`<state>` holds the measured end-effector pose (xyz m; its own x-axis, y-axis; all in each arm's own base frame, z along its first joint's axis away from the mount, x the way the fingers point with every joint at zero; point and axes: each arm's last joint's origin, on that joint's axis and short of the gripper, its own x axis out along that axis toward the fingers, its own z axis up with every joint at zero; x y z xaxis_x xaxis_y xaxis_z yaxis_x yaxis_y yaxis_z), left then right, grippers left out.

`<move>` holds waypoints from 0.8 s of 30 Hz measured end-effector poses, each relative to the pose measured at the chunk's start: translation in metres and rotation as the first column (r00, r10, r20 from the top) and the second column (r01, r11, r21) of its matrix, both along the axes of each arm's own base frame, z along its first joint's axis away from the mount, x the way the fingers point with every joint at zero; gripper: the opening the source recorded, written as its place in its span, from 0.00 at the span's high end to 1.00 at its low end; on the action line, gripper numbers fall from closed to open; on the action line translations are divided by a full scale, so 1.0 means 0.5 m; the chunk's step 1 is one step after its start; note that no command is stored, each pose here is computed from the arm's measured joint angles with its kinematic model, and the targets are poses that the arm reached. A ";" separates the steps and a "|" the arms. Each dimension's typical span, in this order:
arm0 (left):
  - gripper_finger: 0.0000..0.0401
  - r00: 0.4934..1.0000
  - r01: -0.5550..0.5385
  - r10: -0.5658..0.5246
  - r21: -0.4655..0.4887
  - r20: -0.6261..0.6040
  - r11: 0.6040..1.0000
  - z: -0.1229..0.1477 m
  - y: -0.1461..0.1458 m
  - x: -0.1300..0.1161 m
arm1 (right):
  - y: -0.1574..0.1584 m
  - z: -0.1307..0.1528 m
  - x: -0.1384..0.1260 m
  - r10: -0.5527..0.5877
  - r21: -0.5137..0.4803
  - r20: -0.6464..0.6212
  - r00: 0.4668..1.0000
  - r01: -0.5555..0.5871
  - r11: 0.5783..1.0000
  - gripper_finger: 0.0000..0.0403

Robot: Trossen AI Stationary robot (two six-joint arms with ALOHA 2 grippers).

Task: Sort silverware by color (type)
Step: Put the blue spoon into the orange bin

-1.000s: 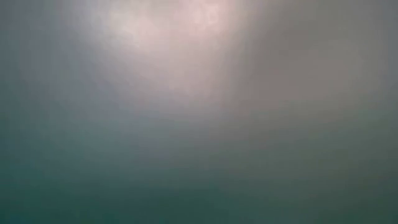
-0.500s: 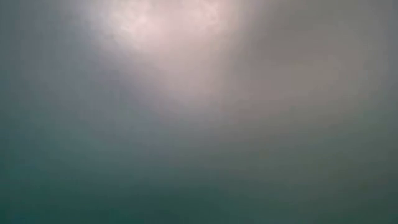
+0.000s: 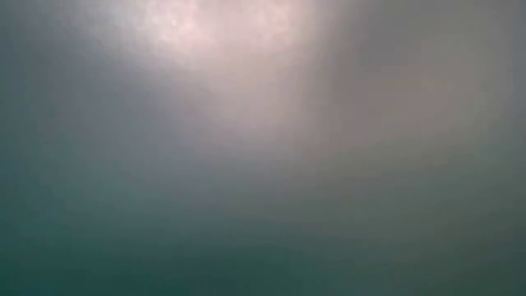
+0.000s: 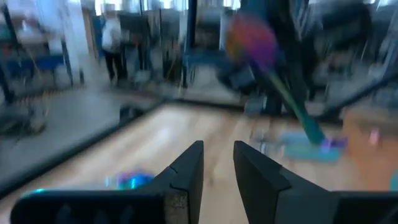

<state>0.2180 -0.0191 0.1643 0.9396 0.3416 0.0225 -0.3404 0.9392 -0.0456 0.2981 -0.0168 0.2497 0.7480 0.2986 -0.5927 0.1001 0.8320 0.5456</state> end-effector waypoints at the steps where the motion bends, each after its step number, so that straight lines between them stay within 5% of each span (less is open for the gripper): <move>1: 0.82 0.999 0.006 -0.007 0.006 0.043 1.000 0.002 0.002 -0.008 | 0.012 0.003 0.001 0.019 0.023 -0.002 1.000 -0.019 1.000 0.97; 10: 0.82 0.998 -0.010 0.009 0.015 0.067 1.000 -0.012 0.012 -0.025 | 0.161 0.044 -0.007 0.187 0.194 -0.019 0.982 -0.180 0.964 0.97; 16: 0.82 0.994 -0.019 0.012 0.065 0.105 0.998 0.000 0.012 -0.022 | 0.274 0.055 -0.069 0.327 0.223 -0.185 0.927 -0.284 0.932 0.97; 24: 0.82 0.984 -0.041 0.020 0.118 0.177 0.992 0.018 0.013 -0.026 | 0.363 0.021 -0.143 0.248 0.322 -0.469 0.848 -0.098 0.942 0.97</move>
<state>0.2049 -0.0127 0.1735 0.9066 0.3546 0.2289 -0.3656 0.9308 0.0060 0.2268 0.1647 0.2601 0.2956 0.6013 -0.7424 0.2879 0.6849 0.6693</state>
